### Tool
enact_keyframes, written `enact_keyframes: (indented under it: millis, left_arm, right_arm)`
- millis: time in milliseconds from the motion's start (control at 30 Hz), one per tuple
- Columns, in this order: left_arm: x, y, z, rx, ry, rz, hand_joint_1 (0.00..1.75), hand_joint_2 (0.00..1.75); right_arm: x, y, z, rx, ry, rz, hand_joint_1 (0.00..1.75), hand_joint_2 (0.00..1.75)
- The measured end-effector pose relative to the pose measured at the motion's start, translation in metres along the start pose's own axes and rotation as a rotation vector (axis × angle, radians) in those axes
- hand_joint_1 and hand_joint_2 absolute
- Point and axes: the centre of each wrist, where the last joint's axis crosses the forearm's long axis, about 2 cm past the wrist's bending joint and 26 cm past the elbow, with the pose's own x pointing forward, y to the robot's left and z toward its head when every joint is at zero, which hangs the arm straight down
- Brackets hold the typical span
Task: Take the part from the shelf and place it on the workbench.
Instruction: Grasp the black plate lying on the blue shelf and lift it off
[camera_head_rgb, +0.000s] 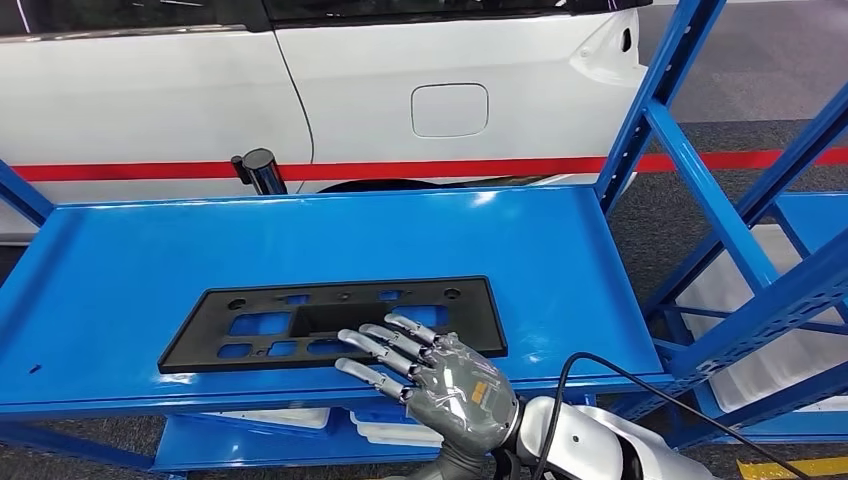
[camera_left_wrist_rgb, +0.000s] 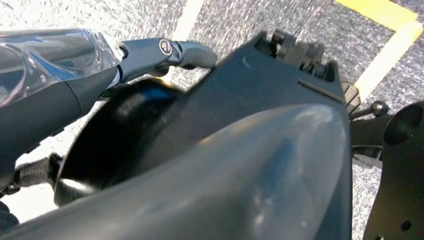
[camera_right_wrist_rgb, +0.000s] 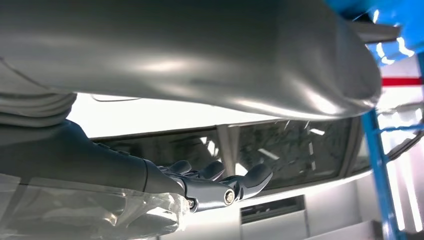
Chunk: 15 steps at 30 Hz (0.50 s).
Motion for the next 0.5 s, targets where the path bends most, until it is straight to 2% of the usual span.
enact_keyframes:
  millis: [167, 500]
  left_arm:
    - [0.011, -0.01, 0.001, -0.024, -0.012, 0.005, 0.0, 0.0]
    - [0.011, -0.01, 0.001, -0.004, -0.013, 0.007, 0.0, 0.0]
  right_arm:
    - [0.007, -0.008, -0.02, 0.014, -0.075, 0.012, 0.0, 0.0]
    - [0.022, -0.015, -0.053, -0.021, -0.198, -0.01, 0.0, 0.0]
